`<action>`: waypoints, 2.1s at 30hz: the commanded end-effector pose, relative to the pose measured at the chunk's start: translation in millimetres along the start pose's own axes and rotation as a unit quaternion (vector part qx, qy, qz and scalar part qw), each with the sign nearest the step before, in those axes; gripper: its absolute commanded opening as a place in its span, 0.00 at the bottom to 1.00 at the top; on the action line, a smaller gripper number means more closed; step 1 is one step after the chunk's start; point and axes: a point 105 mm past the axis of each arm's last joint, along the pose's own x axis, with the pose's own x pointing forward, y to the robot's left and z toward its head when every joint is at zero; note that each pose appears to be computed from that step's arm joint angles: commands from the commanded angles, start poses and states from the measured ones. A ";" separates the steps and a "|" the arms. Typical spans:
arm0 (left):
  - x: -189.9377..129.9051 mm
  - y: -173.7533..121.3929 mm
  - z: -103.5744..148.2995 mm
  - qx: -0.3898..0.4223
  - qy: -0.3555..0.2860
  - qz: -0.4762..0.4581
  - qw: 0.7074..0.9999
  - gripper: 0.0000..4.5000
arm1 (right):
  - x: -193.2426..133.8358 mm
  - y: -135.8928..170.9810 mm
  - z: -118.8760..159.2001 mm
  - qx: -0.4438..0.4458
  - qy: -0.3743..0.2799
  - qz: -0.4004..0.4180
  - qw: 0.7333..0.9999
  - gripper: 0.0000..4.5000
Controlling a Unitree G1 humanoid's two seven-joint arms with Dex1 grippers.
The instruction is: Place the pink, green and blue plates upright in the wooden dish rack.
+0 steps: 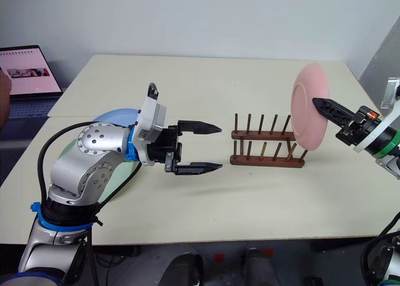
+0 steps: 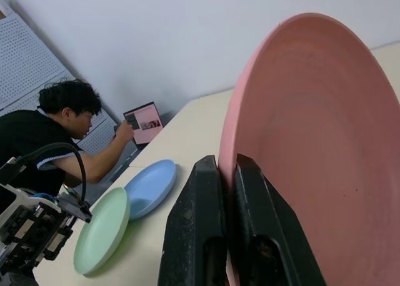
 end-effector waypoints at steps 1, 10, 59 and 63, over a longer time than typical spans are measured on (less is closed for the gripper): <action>0.0 0.5 14.9 0.020 -0.018 -0.003 1.000 0.91 | 0.5 2.4 11.1 -0.023 -0.011 0.006 1.000 0.01; 0.4 1.5 17.1 0.019 -0.021 -0.001 1.000 0.91 | 4.5 -16.0 13.0 -0.024 -0.017 -0.034 0.999 0.18; -301.1 -49.7 -133.9 -0.279 0.037 0.786 0.550 1.00 | 67.6 110.3 -61.6 -0.443 0.188 0.400 0.780 1.00; -289.4 -48.7 -153.5 -0.322 0.054 0.768 0.551 1.00 | 65.9 111.6 -59.9 -0.447 0.189 0.396 0.780 1.00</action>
